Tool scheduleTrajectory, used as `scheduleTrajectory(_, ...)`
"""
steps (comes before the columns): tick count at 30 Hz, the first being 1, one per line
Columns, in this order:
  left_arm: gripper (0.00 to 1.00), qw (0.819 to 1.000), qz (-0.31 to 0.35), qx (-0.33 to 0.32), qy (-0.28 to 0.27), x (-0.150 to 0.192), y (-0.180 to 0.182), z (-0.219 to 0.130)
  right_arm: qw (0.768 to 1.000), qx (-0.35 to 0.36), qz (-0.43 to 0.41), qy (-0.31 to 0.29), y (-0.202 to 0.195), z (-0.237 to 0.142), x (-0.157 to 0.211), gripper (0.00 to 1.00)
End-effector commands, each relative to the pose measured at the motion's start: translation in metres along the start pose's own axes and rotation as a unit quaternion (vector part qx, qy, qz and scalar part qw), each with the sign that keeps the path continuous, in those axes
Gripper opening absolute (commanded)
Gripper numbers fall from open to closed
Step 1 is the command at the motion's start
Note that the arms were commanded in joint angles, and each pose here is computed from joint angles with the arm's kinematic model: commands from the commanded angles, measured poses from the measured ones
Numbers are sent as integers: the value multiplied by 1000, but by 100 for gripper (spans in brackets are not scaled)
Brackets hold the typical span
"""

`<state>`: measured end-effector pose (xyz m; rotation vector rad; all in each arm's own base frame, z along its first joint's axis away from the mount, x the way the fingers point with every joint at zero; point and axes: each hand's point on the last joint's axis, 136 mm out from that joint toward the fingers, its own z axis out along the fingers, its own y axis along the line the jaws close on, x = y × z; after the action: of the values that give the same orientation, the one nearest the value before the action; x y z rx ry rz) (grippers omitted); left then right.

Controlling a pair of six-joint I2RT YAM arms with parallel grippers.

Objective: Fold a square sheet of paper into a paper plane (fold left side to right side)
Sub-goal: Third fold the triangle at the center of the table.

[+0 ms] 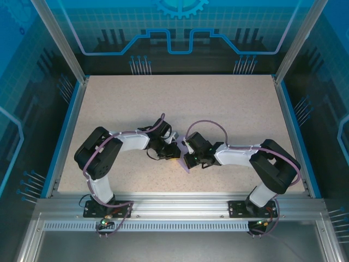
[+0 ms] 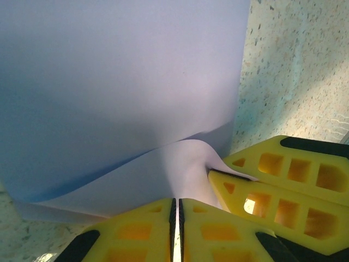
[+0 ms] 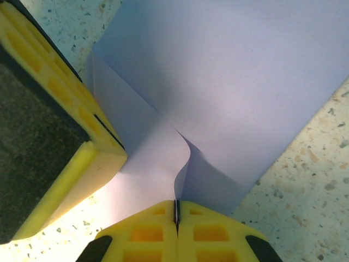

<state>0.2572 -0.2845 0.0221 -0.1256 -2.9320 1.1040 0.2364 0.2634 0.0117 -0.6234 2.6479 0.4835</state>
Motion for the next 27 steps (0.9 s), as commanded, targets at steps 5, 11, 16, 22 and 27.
scheduleTrajectory(5, 14, 999, -11, -29, 14, 12, 17, 4, 994, 29, -3, 104, -16, 14, 59, 0)
scheduleTrajectory(11, 13, 999, -17, -44, 19, 15, 26, 6, 994, 29, -3, 103, -16, 14, 58, 0)
scheduleTrajectory(16, 13, 998, -24, -56, 22, 18, 33, 8, 995, 28, -2, 101, -15, 14, 56, 0)
scheduleTrajectory(22, 12, 997, -30, -69, 27, 23, 40, 10, 996, 21, 5, 81, -11, 11, 42, 0)
scheduleTrajectory(27, 12, 996, -31, -76, 31, 26, 44, 12, 999, 12, 17, 46, -7, -4, 11, 13)
